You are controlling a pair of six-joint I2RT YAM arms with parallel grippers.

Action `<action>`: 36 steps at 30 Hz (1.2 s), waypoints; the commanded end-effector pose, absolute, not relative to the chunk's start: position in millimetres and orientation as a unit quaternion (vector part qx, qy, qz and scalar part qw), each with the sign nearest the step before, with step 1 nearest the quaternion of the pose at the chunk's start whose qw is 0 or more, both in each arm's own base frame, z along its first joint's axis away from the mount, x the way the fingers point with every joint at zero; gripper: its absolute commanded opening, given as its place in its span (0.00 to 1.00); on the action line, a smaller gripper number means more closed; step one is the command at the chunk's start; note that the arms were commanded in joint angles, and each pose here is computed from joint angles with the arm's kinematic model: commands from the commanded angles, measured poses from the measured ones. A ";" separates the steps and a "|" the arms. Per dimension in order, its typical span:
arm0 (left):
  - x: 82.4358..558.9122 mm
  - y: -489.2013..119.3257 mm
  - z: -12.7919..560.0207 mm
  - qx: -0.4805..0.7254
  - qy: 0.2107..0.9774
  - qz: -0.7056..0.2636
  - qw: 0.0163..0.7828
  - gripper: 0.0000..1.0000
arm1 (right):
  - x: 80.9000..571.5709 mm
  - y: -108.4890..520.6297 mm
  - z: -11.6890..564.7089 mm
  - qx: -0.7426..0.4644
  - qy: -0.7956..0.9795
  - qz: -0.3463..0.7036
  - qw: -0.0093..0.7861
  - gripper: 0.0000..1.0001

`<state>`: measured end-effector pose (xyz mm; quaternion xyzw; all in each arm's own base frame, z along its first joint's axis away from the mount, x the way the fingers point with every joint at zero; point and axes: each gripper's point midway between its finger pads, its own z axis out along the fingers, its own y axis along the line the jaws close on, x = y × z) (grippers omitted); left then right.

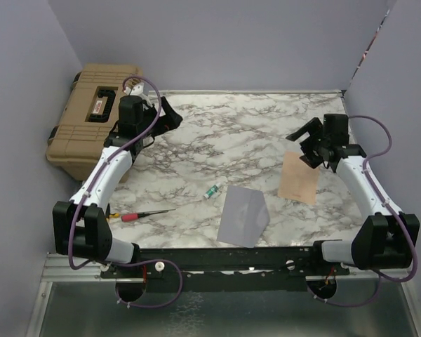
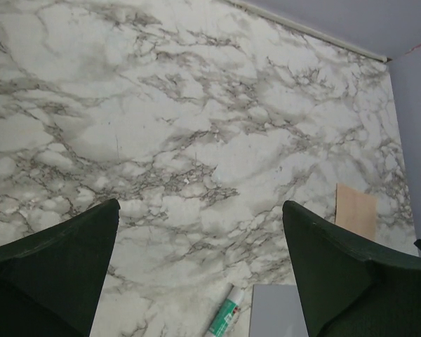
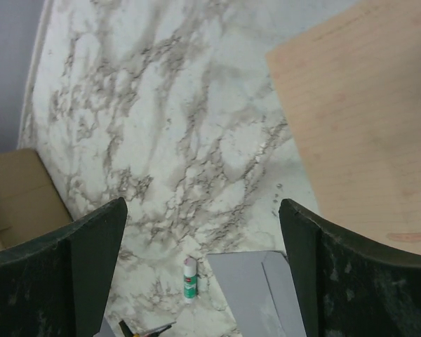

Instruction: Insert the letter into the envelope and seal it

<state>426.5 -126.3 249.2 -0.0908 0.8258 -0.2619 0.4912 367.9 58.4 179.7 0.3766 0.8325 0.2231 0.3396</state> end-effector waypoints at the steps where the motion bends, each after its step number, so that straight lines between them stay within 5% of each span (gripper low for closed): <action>1: 403.0 -134.2 239.5 -0.081 0.829 -0.291 0.470 0.99 | 357.5 27.7 151.6 0.454 0.806 0.158 0.344 0.92; 13: 375.9 -140.0 208.5 -0.071 0.845 -0.308 0.431 0.99 | 347.1 -67.8 79.4 0.422 0.838 -0.050 0.342 0.95; 24: 379.0 -154.5 186.8 -0.062 0.858 -0.333 0.386 0.99 | 379.3 -78.1 51.0 0.352 0.878 0.071 0.317 0.92; 36: 385.0 -188.6 181.8 -0.024 0.857 -0.379 0.347 0.99 | 352.1 -41.2 16.2 0.294 0.901 0.201 0.249 0.85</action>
